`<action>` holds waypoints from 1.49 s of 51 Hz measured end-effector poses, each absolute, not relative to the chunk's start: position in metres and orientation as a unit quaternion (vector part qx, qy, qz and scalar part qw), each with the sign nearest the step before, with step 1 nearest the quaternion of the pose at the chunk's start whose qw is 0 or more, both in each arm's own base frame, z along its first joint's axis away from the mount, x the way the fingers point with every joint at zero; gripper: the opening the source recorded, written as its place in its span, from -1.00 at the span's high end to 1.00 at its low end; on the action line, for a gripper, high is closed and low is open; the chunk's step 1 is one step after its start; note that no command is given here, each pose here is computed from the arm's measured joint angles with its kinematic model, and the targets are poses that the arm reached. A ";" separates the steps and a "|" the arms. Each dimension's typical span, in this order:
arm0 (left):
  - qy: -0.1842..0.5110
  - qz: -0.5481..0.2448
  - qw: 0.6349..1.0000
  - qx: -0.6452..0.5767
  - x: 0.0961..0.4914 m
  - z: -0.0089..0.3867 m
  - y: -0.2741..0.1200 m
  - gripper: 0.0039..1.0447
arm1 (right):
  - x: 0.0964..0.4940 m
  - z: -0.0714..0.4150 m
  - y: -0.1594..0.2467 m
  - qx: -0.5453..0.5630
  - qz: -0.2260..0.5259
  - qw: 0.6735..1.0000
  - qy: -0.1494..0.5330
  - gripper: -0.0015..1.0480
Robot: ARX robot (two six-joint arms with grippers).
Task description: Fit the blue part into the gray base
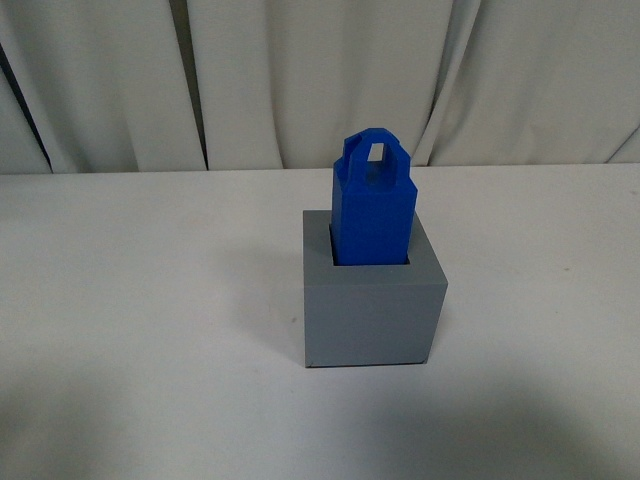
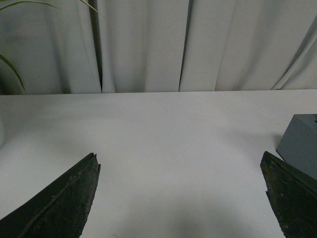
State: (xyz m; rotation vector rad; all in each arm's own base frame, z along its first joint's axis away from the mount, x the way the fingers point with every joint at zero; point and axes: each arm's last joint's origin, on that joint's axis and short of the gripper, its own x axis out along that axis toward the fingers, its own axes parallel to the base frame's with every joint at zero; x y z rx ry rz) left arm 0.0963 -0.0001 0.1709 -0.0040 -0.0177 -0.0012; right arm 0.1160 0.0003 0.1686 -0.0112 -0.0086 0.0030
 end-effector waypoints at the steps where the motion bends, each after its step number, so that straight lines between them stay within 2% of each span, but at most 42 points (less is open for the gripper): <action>1: -0.009 -0.001 1.000 -0.002 0.096 0.171 0.000 -0.89 | 0.115 0.169 0.000 -0.005 0.002 1.000 -0.004 0.95; 23: -0.009 -0.001 1.000 -0.002 0.096 0.171 0.000 -0.89 | 0.107 0.168 0.000 -0.005 0.002 1.000 -0.004 0.95; 27: -0.009 -0.001 1.000 -0.002 0.096 0.171 0.000 -0.89 | 0.101 0.163 0.000 -0.006 0.003 1.000 0.014 0.95; 41: -0.009 -0.001 1.000 -0.002 0.096 0.171 0.000 -0.89 | 0.098 0.165 0.000 -0.006 0.002 1.000 -0.001 0.95; 72: -0.009 -0.001 1.000 -0.002 0.096 0.171 0.000 -0.89 | 0.098 0.165 0.000 -0.006 0.002 1.000 -0.002 -0.79; 76: -0.009 -0.001 1.000 -0.002 0.096 0.171 0.000 -0.89 | 0.098 0.165 0.000 -0.005 0.002 1.000 -0.002 -0.89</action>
